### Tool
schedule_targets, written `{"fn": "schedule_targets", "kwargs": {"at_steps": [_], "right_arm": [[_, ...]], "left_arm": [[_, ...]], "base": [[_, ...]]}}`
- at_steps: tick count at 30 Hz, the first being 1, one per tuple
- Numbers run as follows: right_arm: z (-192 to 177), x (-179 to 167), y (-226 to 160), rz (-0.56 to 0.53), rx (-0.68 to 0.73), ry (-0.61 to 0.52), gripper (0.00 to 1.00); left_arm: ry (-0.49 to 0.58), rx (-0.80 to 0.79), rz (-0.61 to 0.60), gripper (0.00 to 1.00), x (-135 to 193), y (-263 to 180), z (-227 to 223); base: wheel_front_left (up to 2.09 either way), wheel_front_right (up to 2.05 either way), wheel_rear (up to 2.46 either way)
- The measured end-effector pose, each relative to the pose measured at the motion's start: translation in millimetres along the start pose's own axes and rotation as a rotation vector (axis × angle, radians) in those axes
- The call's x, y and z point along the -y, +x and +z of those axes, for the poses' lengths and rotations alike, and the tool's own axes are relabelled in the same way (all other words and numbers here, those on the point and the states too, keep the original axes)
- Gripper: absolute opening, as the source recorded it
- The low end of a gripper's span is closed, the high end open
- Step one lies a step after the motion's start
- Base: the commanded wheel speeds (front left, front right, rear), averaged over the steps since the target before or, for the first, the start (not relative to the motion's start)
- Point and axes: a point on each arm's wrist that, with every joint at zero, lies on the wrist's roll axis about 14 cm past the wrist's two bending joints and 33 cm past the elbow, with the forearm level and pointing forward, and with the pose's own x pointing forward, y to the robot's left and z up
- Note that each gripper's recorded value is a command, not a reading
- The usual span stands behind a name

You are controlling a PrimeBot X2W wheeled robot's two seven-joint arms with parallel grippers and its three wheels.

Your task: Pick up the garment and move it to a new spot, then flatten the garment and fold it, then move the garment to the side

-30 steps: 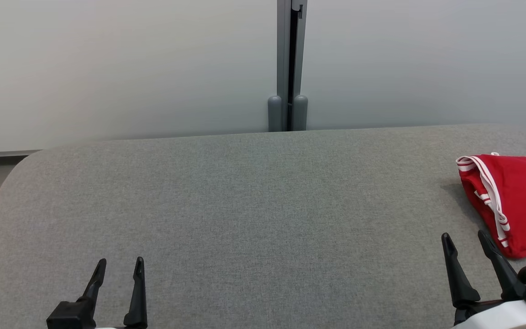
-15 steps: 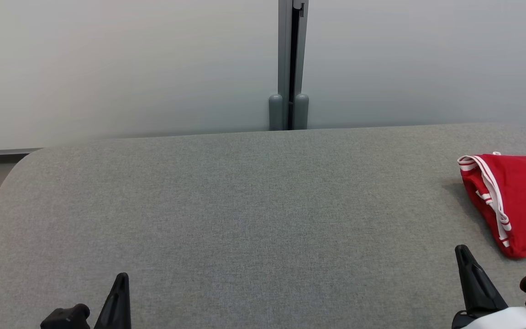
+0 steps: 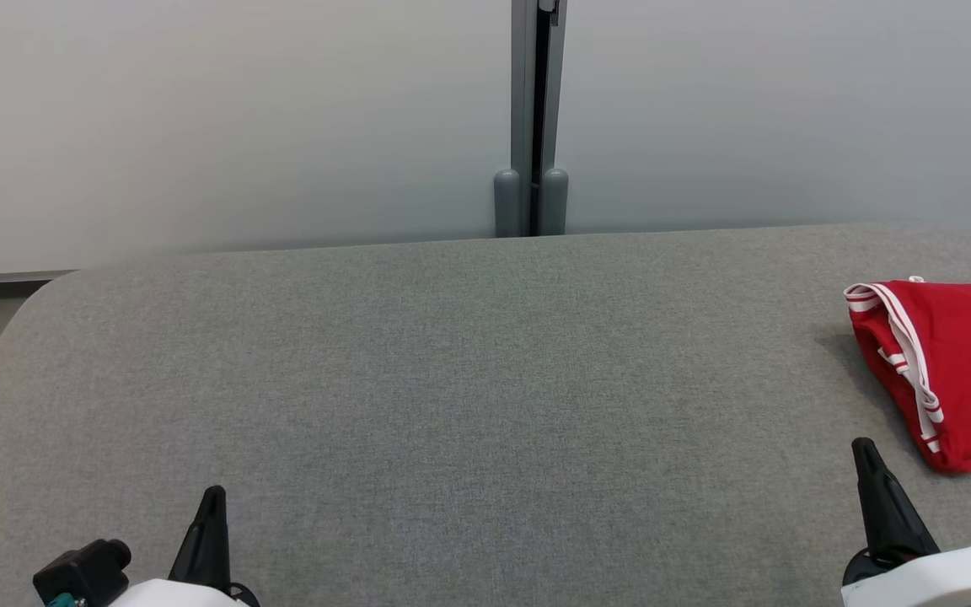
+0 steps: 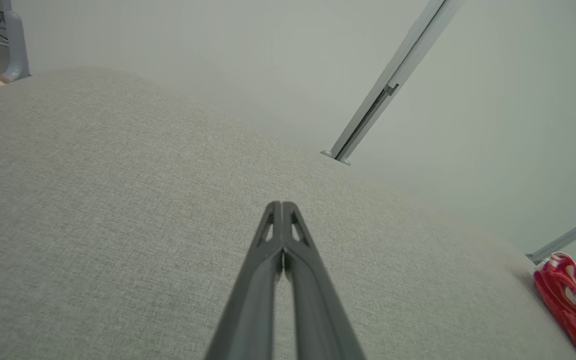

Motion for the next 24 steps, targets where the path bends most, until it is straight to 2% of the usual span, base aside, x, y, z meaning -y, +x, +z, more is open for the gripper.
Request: {"fn": "schedule_targets", "kwargs": {"at_steps": [24], "right_arm": [[7,7,11,-0.022,0.036,0.326,0.0]], "left_arm": [[-0.325,-0.02,-0.015,0.0,3,17,8]], "base": [[0.0,0.0,0.0]]}}
